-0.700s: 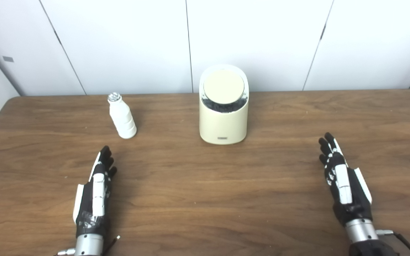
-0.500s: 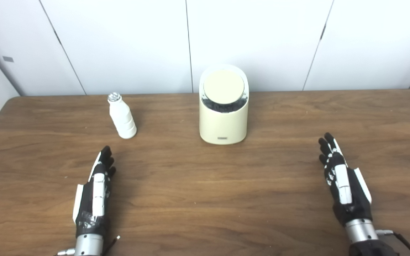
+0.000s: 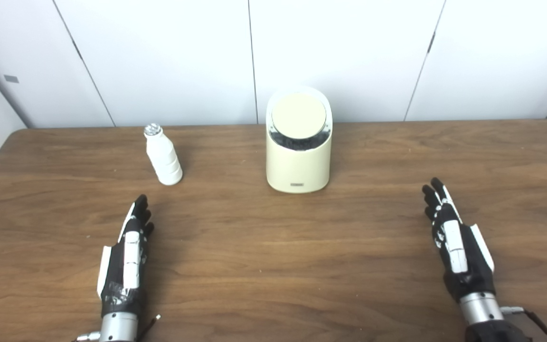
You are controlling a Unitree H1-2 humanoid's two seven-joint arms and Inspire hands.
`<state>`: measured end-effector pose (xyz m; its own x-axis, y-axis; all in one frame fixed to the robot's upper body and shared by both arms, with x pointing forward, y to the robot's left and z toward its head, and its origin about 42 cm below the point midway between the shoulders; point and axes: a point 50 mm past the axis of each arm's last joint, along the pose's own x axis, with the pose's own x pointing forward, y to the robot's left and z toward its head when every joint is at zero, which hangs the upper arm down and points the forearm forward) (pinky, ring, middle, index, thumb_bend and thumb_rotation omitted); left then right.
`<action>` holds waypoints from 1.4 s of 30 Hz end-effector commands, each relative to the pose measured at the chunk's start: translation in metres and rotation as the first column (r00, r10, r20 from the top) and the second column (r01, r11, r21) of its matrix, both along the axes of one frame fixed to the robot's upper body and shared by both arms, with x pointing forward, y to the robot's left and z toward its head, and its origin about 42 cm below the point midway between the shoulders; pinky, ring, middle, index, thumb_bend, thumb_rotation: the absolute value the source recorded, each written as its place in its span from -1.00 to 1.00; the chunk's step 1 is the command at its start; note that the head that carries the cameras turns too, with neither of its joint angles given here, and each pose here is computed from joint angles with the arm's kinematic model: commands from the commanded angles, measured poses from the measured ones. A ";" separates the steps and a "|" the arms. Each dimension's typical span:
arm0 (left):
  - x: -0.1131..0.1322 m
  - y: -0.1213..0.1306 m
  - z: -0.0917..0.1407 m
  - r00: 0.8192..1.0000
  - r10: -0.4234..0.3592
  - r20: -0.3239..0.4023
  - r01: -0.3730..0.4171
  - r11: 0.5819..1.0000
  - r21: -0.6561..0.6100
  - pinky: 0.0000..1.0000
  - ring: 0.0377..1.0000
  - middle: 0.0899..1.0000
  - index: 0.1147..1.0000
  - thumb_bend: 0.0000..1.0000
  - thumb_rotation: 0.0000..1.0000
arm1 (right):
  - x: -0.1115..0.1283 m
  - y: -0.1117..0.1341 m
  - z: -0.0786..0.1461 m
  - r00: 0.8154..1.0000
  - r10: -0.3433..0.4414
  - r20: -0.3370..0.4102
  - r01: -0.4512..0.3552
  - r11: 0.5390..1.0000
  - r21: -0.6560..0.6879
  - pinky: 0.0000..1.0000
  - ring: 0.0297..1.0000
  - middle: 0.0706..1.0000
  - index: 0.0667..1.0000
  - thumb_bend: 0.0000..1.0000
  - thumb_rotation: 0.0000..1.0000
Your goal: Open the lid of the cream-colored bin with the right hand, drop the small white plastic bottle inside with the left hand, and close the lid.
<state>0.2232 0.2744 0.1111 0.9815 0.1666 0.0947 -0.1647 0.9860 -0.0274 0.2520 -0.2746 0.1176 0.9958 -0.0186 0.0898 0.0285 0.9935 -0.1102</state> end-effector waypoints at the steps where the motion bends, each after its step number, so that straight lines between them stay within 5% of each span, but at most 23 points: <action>1: -0.001 0.001 -0.006 1.000 0.004 0.003 -0.004 1.000 -0.008 1.00 0.99 0.98 0.94 0.03 0.92 | -0.004 -0.001 -0.007 1.000 -0.008 -0.013 0.008 1.000 0.003 1.00 0.98 0.91 0.95 0.16 1.00; 16: 0.001 0.002 -0.006 1.000 -0.002 -0.008 0.002 1.000 -0.002 1.00 1.00 0.99 0.95 0.05 0.91 | 0.000 -0.002 0.003 1.000 -0.006 0.015 0.007 0.999 -0.050 1.00 0.96 0.92 0.97 0.32 0.97; 22: 0.004 0.001 -0.009 1.000 -0.011 -0.008 0.011 1.000 0.008 1.00 1.00 1.00 0.97 0.09 0.92 | 0.012 -0.006 0.015 0.999 -0.021 0.035 0.023 0.997 -0.073 0.99 0.96 0.92 0.97 0.45 0.74; 26: 0.007 0.002 -0.008 0.999 -0.031 -0.014 0.031 0.999 0.009 1.00 1.00 1.00 0.99 0.05 0.91 | 0.026 -0.009 0.032 0.997 -0.009 0.070 0.018 0.992 -0.125 0.86 0.93 0.92 0.98 0.45 0.57; 42: 0.008 0.002 -0.009 0.999 -0.036 -0.025 0.036 0.999 0.016 1.00 1.00 1.00 1.00 -0.04 1.00 | 0.089 0.000 0.112 0.977 0.066 0.202 -0.025 0.979 -0.201 0.96 0.96 0.94 0.96 0.71 0.29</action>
<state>0.2295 0.2741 0.1099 0.9852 0.1391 0.1004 -0.1372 0.9902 -0.0251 0.3329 -0.2779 0.1998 0.9791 0.0429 0.1986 0.0124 0.9630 -0.2692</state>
